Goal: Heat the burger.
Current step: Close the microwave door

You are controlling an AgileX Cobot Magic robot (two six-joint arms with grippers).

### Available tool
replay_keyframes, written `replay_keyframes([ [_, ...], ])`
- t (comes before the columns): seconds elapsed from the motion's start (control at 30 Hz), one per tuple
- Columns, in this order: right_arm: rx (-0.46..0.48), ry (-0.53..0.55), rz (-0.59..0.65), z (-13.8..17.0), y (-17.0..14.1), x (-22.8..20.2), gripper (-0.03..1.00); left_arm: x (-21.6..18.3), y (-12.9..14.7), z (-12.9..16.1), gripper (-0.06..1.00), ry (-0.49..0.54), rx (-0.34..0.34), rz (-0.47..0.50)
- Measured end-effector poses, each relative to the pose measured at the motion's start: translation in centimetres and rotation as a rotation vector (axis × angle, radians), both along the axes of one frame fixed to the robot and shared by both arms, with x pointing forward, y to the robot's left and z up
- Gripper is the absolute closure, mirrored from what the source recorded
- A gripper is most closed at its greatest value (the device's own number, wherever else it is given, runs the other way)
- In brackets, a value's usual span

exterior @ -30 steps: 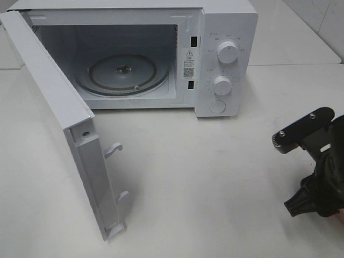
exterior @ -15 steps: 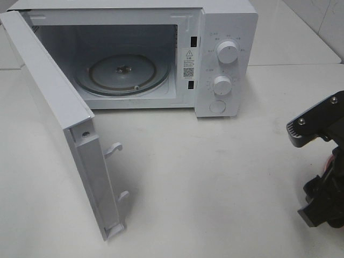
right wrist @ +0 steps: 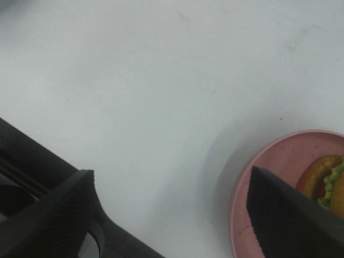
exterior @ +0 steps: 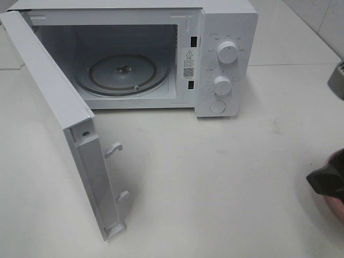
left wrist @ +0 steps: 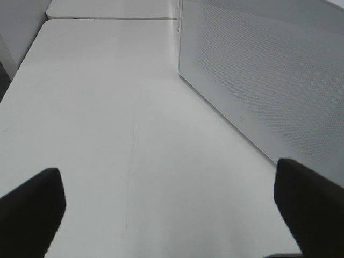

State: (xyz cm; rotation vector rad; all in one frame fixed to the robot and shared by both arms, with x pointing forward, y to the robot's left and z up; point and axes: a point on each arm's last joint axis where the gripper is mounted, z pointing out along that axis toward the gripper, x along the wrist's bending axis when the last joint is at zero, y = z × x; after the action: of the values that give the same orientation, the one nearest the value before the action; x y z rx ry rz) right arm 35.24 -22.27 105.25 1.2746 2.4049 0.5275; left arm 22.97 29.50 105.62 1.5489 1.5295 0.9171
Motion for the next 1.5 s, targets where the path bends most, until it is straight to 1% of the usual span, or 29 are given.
replay_keyframes([
  [0.1,0.017,-0.019,0.0,0.7,-0.4,-0.5,0.21,0.0,0.0,0.0,-0.03,0.0,0.0,0.0],
  [0.17,0.04,-0.031,-0.011,1.4,-1.4,-1.6,0.21,0.0,0.0,0.0,-0.03,0.0,0.0,0.0],
  [0.37,0.073,-0.049,-0.021,2.0,-2.5,-3.0,0.21,0.0,0.0,0.0,-0.03,0.0,0.0,0.0],
  [0.43,0.122,-0.099,-0.029,2.7,-3.8,-4.3,0.21,0.0,0.0,0.0,-0.03,0.0,0.0,0.0],
  [0.57,0.15,-0.125,-0.058,2.9,-4.6,-5.1,0.21,0.0,0.0,0.0,-0.03,0.0,0.0,0.0],
  [0.63,0.163,-0.153,-0.094,2.6,-5.5,-5.8,0.21,0.0,0.0,0.0,-0.03,0.0,0.0,0.0],
  [0.8,0.184,-0.168,-0.135,1.8,-6.2,-6.7,0.21,0.0,0.0,0.0,-0.03,0.0,0.0,0.0],
  [0.97,0.204,-0.215,-0.187,0.7,-6.9,-7.7,0.21,0.0,0.0,0.0,-0.03,0.0,0.0,0.0],
  [1.0,0.213,-0.239,-0.212,0.4,-7.1,-8.0,0.21,0.0,0.0,0.0,-0.03,0.0,0.0,0.0],
  [1.13,0.229,-0.275,-0.255,0.0,-7.5,-8.6,0.21,0.0,0.0,0.0,-0.03,0.0,0.0,0.0],
  [1.17,0.24,-0.302,-0.28,-0.2,-7.7,-9.1,0.21,0.0,0.0,0.0,-0.03,0.0,0.0,0.0],
  [1.23,0.246,-0.318,-0.287,-0.2,-7.7,-9.3,0.21,0.0,0.0,0.0,-0.03,0.0,0.0,0.0],
  [1.27,0.254,-0.349,-0.302,-0.1,-7.9,-9.8,0.21,0.0,0.0,0.0,-0.03,0.0,0.0,0.0],
  [1.3,0.254,-0.349,-0.302,-0.1,-7.9,-9.8,0.21,0.0,0.0,0.0,-0.03,0.0,0.0,0.0],
  [1.37,0.276,-0.394,-0.333,-0.1,-8.0,-10.5,0.21,0.0,0.0,0.0,-0.03,0.0,0.0,0.0],
  [1.4,0.276,-0.394,-0.333,-0.1,-8.0,-10.5,0.21,0.0,0.0,0.0,-0.03,0.0,0.0,0.0],
  [1.43,0.285,-0.425,-0.351,-0.1,-8.1,-11.0,0.21,0.0,0.0,0.0,-0.03,0.0,0.0,0.0],
  [1.5,0.289,-0.44,-0.361,-0.1,-8.2,-11.2,0.21,0.0,0.0,0.0,-0.03,0.0,0.0,0.0],
])
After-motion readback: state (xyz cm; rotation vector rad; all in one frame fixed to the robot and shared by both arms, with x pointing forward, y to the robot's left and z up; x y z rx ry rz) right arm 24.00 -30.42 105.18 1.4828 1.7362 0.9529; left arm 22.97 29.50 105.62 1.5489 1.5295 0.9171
